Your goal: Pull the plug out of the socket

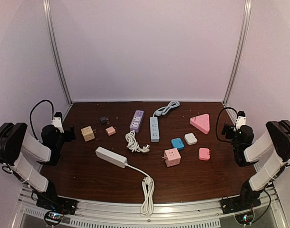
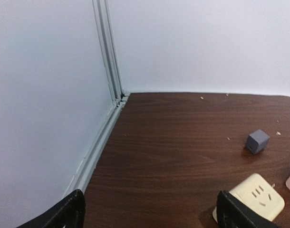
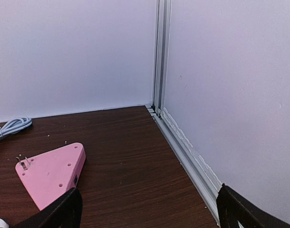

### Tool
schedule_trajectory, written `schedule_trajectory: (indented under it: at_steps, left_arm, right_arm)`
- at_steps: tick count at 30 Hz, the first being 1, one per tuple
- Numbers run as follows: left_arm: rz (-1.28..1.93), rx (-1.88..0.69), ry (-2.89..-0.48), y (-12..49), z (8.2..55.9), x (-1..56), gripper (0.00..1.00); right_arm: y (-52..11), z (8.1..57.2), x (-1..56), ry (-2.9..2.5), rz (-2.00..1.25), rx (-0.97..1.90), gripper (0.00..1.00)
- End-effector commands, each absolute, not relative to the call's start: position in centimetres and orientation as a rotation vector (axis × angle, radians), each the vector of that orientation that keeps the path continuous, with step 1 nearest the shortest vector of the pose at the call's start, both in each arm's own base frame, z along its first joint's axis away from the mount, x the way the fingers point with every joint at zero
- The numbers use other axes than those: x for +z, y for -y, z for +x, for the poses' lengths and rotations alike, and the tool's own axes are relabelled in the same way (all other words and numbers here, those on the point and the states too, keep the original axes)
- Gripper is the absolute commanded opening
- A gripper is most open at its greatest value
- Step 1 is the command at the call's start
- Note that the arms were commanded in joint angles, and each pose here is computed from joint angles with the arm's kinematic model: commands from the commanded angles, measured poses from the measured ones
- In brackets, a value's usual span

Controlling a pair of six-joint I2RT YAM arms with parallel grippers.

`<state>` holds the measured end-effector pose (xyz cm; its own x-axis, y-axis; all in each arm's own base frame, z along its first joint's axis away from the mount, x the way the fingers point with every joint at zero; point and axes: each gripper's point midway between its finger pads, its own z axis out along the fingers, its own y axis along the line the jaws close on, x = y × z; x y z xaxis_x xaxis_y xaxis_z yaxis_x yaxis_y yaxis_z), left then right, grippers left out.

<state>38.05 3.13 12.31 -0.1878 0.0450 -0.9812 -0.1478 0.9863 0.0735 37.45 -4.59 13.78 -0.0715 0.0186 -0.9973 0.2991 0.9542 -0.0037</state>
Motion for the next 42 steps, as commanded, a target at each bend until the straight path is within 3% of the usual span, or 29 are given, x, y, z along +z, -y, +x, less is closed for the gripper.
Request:
schedule_trajectory:
  at_steps: [1, 7, 42]
  left_arm:
    - [0.038, 0.154, -1.660, -1.4, 37.6, 13.4, 0.98]
    - [0.150, 0.146, -1.718, 0.4, 39.8, 12.8, 0.98]
    - [0.156, 0.144, -1.716, 0.5, 39.9, 12.9, 0.98]
  right_arm:
    - [4.8, 37.8, 14.6, -1.601, 0.247, -0.236, 1.00]
    - [4.8, 37.8, 14.6, -1.601, 0.247, -0.235, 1.00]
    - [4.7, 37.8, 14.6, -1.603, 0.240, -0.233, 1.00]
